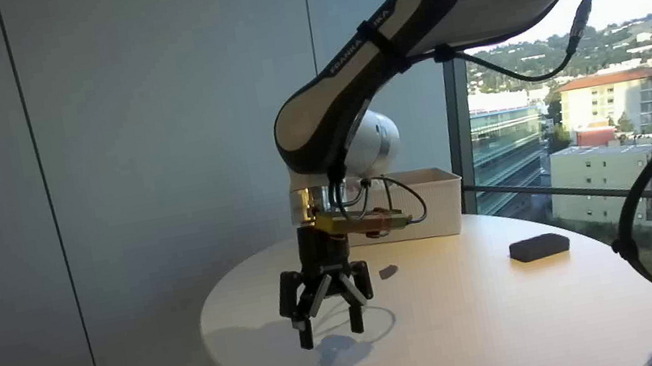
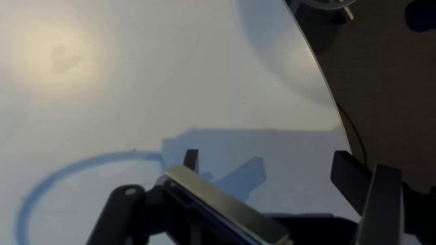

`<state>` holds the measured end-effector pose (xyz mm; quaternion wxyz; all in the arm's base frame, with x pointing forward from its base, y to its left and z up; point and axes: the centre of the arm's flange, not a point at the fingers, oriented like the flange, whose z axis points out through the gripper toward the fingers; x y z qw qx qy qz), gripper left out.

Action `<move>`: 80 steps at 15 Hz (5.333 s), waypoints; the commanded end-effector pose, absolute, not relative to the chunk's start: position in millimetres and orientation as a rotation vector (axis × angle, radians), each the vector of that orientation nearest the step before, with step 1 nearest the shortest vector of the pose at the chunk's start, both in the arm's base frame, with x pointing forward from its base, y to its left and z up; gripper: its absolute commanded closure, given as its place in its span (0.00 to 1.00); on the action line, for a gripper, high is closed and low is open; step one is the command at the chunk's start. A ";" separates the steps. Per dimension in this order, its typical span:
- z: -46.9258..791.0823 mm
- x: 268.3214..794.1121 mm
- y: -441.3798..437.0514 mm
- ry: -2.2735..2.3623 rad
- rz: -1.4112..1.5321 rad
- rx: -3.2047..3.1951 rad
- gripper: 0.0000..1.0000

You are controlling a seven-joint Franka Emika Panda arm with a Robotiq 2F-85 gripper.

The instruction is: Remove the white towel from the box, use it to wipe the table and then remove the rest of the towels from the box and put them on the table

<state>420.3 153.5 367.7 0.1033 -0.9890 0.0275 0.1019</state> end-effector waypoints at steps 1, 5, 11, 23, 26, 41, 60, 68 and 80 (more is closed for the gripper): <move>369.2 421.2 153.8 0.080 0.295 -2.917 0.00; 373.1 423.6 154.7 0.078 0.283 -2.916 0.00; 373.1 423.6 154.7 0.078 0.283 -2.916 0.00; 570.8 460.6 40.0 0.226 -0.545 -3.115 0.00; 625.8 471.5 -16.3 0.426 -0.714 -3.030 0.00; 603.1 635.2 -179.5 1.232 -1.514 -2.899 0.00; 500.3 642.7 -216.4 1.826 -1.226 -2.938 0.00; 557.0 692.8 -279.5 1.974 -1.312 -2.761 0.00; 512.7 746.6 -347.8 1.748 -0.584 -2.859 0.00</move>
